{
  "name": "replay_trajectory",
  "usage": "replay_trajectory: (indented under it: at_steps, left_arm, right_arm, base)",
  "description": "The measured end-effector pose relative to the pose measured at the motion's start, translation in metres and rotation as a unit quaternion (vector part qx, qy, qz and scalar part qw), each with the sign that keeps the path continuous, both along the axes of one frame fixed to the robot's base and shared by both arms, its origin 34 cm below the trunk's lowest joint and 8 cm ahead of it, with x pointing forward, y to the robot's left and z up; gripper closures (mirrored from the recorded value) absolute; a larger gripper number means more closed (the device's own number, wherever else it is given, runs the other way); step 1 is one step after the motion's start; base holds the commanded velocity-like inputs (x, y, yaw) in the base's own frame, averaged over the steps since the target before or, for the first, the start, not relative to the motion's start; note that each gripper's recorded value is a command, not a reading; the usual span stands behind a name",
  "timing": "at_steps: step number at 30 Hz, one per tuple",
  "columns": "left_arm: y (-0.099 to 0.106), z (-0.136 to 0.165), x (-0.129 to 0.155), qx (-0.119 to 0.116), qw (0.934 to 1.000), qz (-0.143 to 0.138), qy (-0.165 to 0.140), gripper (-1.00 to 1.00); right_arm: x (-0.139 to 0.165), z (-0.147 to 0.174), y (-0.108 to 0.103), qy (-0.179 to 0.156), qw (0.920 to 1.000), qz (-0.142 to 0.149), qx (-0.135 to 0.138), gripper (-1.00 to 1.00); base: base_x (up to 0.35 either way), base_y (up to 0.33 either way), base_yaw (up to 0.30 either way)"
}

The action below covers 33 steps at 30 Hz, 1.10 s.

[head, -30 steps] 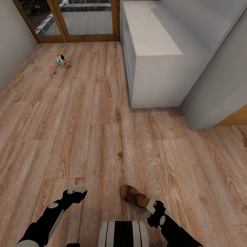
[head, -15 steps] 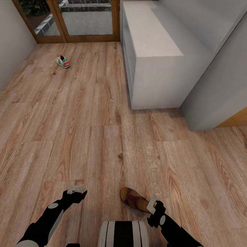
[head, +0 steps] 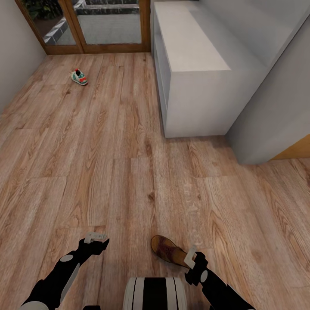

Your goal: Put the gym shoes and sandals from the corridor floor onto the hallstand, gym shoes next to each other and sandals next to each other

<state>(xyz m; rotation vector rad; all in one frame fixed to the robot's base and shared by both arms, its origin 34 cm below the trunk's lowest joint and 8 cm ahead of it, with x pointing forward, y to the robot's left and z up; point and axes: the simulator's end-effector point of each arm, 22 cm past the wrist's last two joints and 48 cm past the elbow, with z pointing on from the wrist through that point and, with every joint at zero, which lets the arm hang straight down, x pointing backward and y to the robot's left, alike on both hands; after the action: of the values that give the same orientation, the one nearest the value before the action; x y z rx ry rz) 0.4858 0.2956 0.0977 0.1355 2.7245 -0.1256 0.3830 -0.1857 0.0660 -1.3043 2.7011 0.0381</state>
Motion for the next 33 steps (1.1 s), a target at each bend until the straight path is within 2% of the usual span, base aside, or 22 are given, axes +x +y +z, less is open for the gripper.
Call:
replay_trajectory:
  at_steps: [19,33]
  left_arm:
    - [0.0014,0.0016,0.003,0.001,1.0,0.0,-0.004,-1.0]
    - [0.0039,-0.0055,-0.0055,0.001,1.0,0.003,0.006,-1.0]
  right_arm:
    - [-0.0002,-0.0001,-0.0001,0.0,1.0,0.0,0.0,-1.0]
    - [-0.007,-0.0047,0.0,0.008,1.0,-0.001,0.0,-1.0]
  base:
    - [0.0,0.0,0.0]
    - [0.0,0.0,0.0]
